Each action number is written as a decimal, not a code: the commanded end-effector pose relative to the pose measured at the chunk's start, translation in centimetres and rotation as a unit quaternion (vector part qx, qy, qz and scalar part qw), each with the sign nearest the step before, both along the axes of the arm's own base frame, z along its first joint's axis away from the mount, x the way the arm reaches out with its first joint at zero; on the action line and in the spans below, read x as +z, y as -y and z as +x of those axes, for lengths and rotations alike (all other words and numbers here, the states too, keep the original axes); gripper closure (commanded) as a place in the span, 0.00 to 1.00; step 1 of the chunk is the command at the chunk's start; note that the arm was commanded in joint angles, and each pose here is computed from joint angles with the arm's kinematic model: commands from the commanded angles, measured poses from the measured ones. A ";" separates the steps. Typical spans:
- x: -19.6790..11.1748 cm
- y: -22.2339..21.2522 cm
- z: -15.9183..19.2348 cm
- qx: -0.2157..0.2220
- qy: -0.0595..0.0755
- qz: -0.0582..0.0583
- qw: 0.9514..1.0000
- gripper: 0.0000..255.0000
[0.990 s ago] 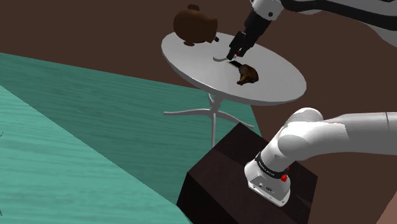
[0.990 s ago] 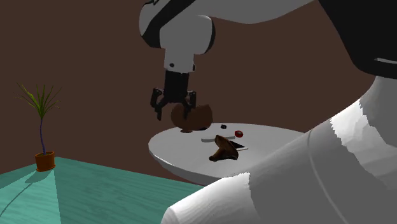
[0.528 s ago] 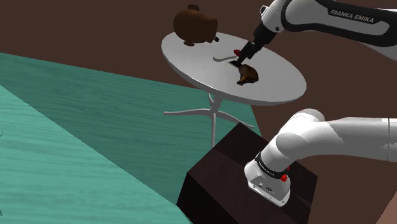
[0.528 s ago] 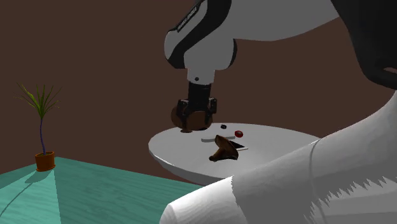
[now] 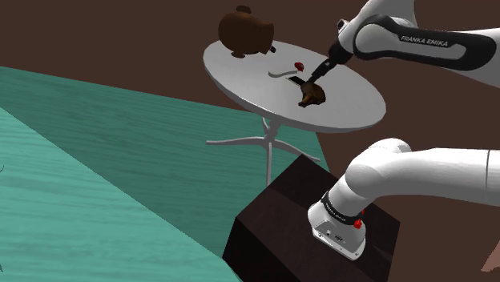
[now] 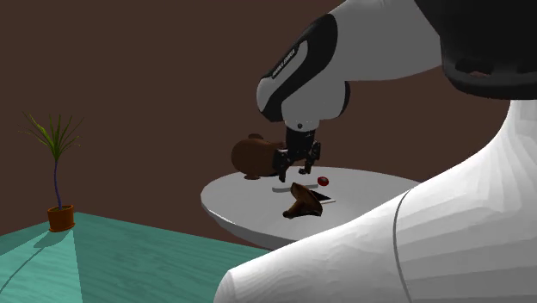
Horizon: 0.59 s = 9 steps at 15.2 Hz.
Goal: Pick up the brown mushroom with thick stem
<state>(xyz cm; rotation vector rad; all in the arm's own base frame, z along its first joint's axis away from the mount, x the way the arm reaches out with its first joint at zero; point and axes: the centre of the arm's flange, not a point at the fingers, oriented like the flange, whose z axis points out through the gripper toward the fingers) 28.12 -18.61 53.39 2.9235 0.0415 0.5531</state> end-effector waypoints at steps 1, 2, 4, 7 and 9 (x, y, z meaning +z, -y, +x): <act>-0.4 1.9 -0.1 0.002 0.008 -0.012 1.000 0.00; -0.9 1.9 -0.1 0.002 0.008 -0.012 1.000 0.00; -2.0 1.9 -0.1 0.002 0.008 -0.012 1.000 0.00; -3.6 1.9 -0.1 0.002 0.008 -0.012 1.000 0.00; -4.4 1.9 -0.1 0.002 0.008 -0.012 1.000 0.00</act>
